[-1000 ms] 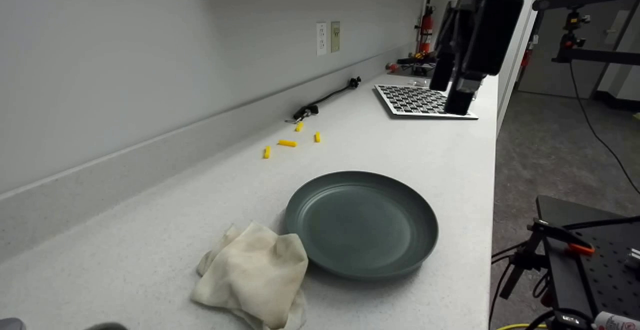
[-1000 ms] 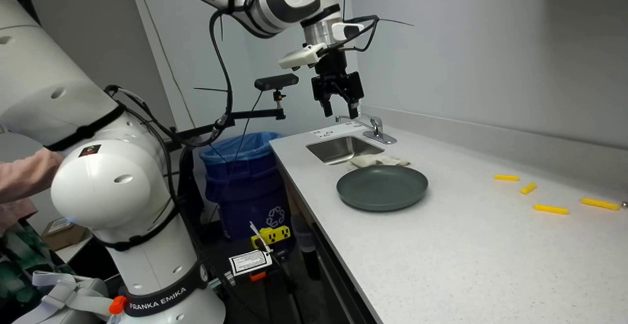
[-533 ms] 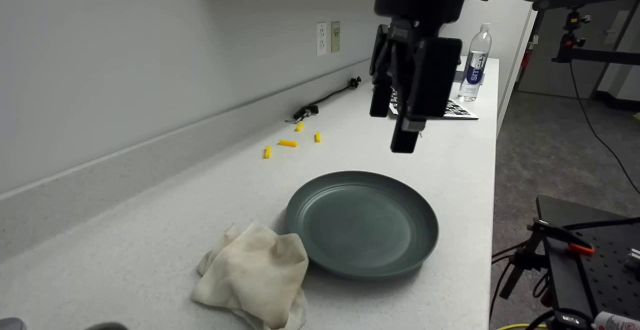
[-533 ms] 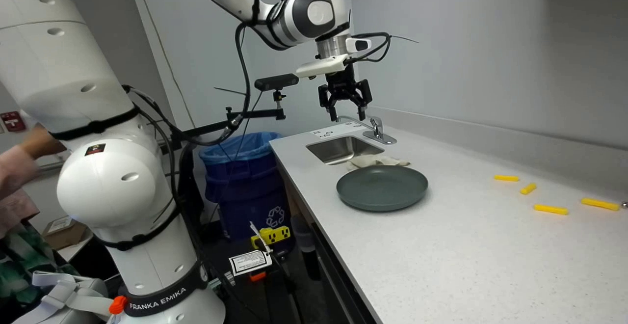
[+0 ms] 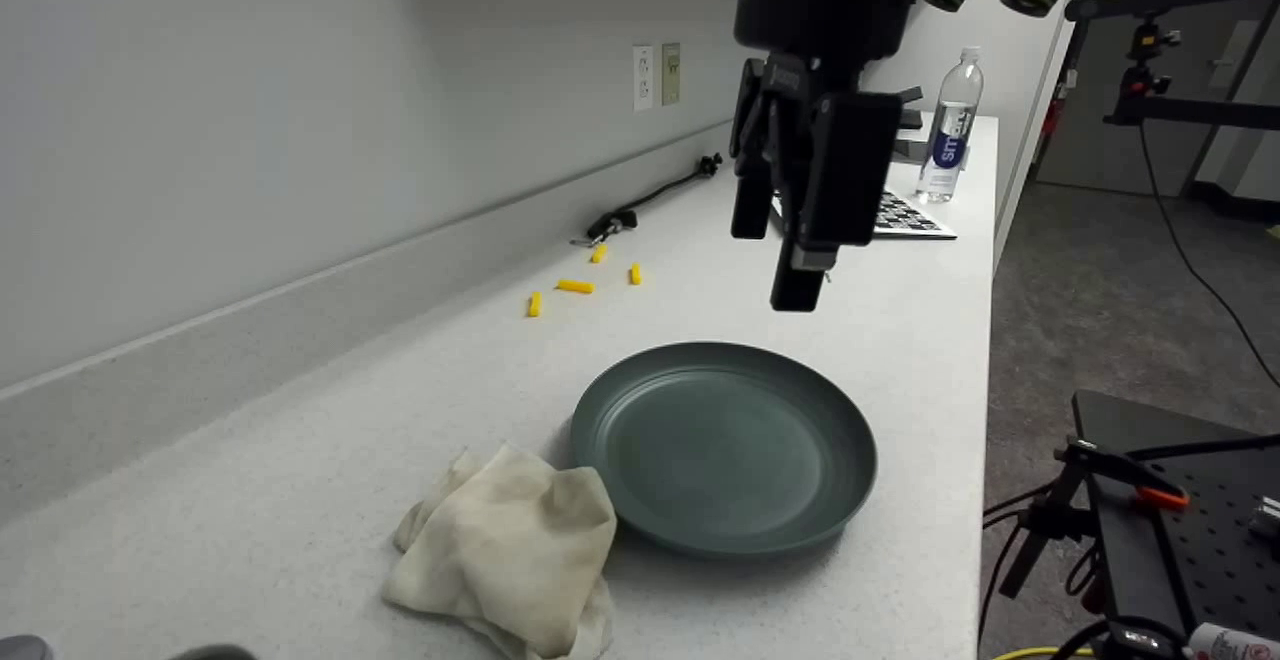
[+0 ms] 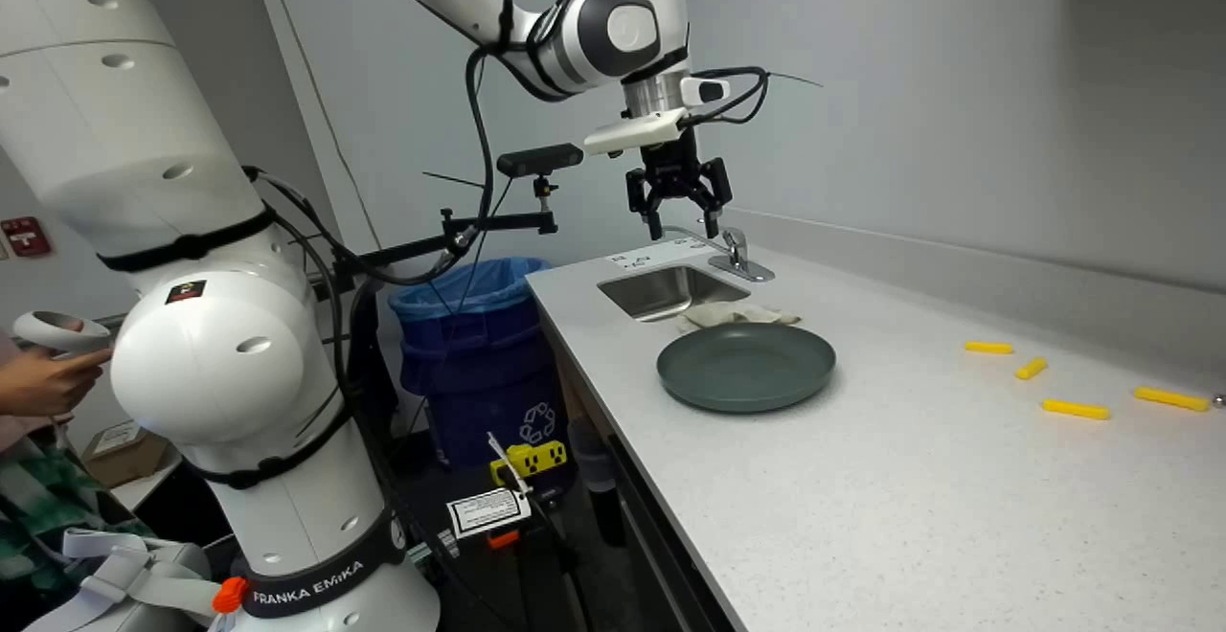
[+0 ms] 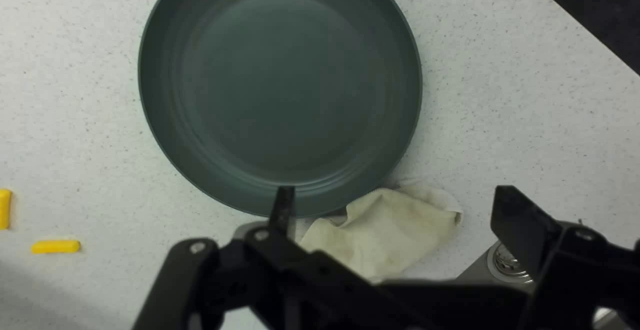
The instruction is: Use the towel to wipe the grey plate
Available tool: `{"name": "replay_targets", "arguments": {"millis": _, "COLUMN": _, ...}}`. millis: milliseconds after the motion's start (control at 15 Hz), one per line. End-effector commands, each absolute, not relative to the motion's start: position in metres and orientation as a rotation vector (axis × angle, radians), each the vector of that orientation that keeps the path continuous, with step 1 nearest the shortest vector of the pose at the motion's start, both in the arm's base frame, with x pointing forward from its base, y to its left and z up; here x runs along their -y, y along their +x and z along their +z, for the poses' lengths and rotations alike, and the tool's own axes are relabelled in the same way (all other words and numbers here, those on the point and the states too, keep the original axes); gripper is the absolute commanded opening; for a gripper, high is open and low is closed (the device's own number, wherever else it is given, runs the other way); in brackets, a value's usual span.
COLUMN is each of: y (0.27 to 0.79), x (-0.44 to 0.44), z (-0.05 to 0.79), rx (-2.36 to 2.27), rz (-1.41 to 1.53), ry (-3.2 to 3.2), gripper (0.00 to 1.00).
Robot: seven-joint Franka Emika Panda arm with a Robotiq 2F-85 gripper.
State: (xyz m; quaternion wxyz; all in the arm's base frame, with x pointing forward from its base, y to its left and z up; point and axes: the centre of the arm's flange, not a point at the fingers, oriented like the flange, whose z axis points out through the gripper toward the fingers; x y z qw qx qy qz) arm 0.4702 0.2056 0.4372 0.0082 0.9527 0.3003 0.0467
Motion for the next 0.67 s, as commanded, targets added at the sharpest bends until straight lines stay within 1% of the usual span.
{"name": "replay_targets", "arguments": {"millis": 0, "y": 0.49, "x": -0.201, "z": 0.426, "rx": -0.987, "rz": 0.201, "ry": 2.915, "gripper": 1.0}}
{"name": "replay_targets", "arguments": {"millis": 600, "y": 0.546, "x": -0.254, "z": 0.394, "rx": -1.501, "rz": 0.463, "ry": 2.836, "gripper": 1.0}}
